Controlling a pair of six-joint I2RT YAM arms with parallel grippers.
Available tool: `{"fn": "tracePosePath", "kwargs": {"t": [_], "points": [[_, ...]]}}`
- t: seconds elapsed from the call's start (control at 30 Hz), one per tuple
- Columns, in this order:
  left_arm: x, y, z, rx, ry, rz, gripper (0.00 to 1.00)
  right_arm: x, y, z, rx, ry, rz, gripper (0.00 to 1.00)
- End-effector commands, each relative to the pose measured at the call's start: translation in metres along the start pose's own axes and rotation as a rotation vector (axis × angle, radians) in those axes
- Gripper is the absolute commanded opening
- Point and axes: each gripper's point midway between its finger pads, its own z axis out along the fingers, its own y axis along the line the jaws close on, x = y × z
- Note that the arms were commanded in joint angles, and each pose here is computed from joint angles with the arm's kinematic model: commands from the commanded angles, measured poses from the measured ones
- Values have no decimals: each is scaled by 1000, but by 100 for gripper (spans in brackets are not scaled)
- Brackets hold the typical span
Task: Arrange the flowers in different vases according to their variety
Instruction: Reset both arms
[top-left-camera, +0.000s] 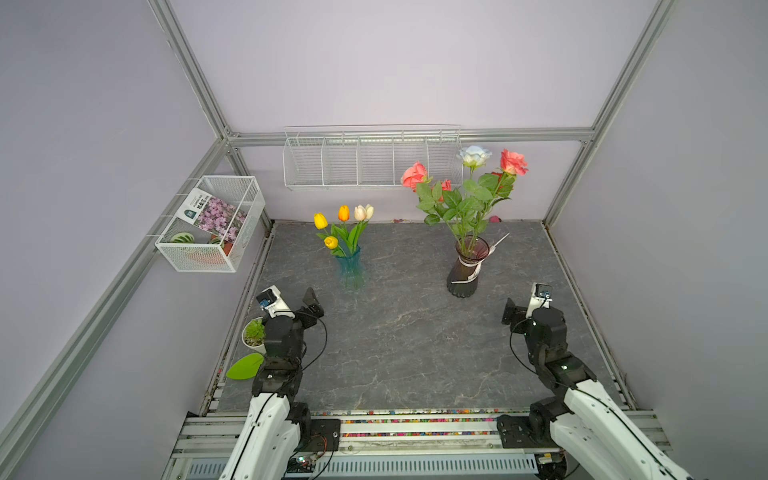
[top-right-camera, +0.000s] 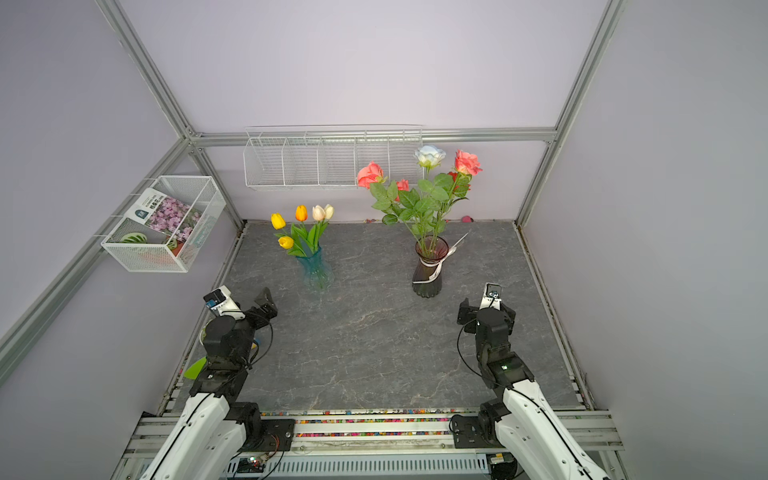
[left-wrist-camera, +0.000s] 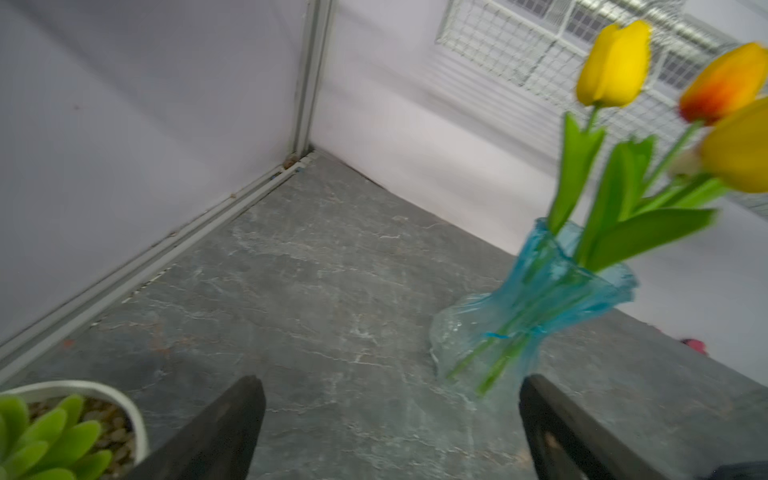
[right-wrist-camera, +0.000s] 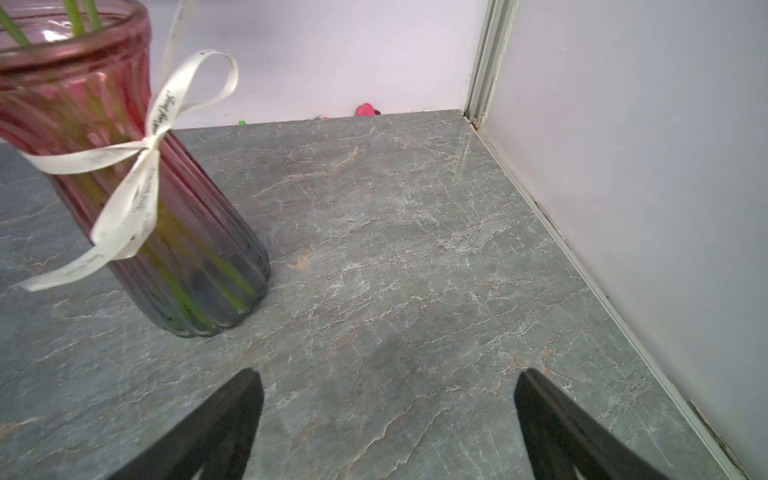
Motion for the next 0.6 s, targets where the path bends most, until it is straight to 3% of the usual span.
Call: {"fn": "tracePosePath", "kwargs": {"t": [0.0, 0.33, 0.57], "points": [[-11, -1, 9, 40, -47, 60, 100, -17, 3, 11, -31, -130, 59, 99], [18, 15, 64, 56, 64, 170, 100, 6, -16, 49, 73, -140, 71, 99], [12, 25, 84, 6, 4, 204, 100, 2, -22, 66, 145, -179, 13, 99]]}}
